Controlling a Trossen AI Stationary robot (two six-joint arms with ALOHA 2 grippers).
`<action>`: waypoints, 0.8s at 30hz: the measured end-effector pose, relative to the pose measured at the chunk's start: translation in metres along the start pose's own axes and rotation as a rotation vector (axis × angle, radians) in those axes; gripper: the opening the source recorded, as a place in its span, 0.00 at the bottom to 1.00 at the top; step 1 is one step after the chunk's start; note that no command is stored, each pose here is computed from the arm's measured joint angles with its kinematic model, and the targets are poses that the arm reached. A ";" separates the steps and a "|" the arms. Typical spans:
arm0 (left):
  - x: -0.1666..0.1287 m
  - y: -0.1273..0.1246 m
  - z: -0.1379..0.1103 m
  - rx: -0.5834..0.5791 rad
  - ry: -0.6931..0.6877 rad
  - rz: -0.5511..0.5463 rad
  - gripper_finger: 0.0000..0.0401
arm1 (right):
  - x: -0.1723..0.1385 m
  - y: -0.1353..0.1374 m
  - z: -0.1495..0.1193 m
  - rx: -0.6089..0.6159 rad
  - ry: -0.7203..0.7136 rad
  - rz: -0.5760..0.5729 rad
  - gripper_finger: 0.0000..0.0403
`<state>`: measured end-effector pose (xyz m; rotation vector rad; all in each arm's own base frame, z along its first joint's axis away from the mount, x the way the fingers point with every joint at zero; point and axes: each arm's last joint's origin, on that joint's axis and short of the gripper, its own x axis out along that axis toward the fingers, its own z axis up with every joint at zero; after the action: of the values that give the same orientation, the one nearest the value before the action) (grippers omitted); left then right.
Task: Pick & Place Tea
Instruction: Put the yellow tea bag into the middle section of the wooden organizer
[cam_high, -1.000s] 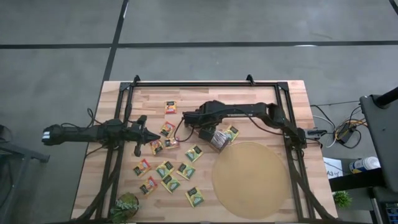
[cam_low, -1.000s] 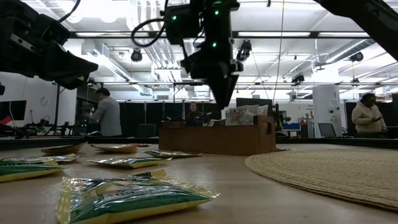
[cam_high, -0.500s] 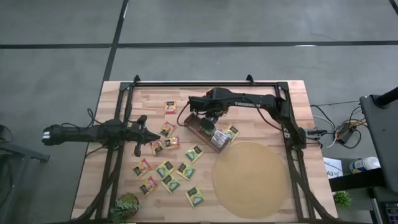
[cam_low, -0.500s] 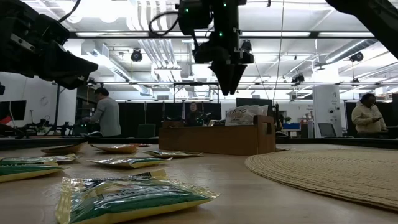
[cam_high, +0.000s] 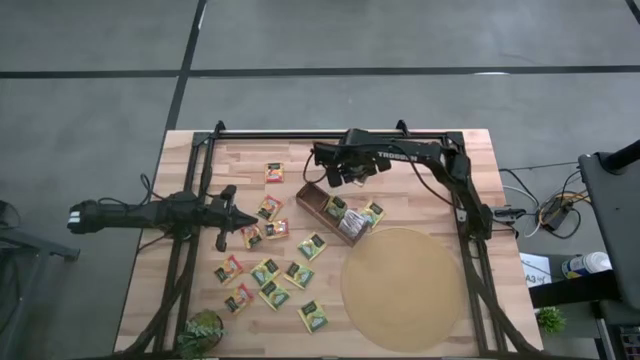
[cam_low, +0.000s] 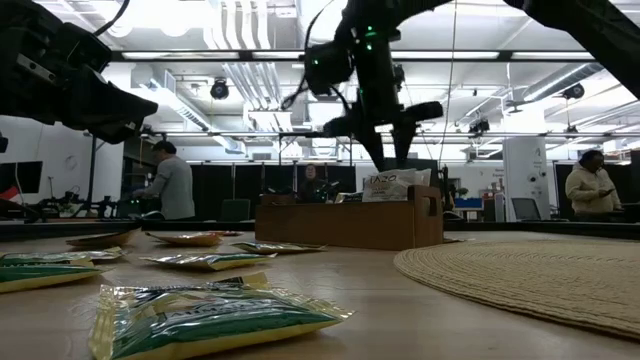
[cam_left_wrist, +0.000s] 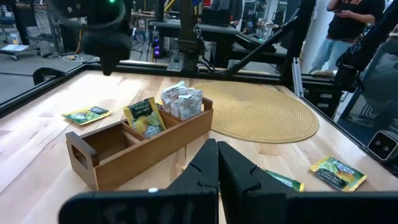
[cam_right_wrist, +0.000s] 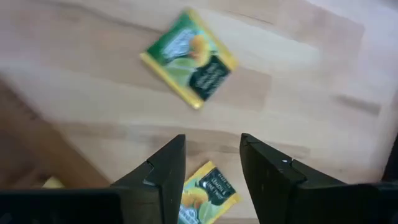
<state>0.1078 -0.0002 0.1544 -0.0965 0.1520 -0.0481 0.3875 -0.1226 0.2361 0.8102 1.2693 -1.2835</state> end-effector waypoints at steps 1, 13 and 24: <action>0.000 0.000 0.000 0.000 0.000 0.000 0.00 | 0.003 -0.002 0.001 0.027 0.004 -0.004 0.37; 0.000 0.000 0.000 0.000 0.000 0.000 0.00 | 0.004 -0.040 0.001 0.165 -0.041 0.159 0.37; 0.000 0.000 0.000 0.000 0.000 0.000 0.00 | 0.027 -0.066 0.002 0.272 0.087 0.199 0.37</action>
<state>0.1078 -0.0002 0.1544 -0.0969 0.1521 -0.0484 0.3202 -0.1421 0.2245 1.1666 1.0637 -1.2855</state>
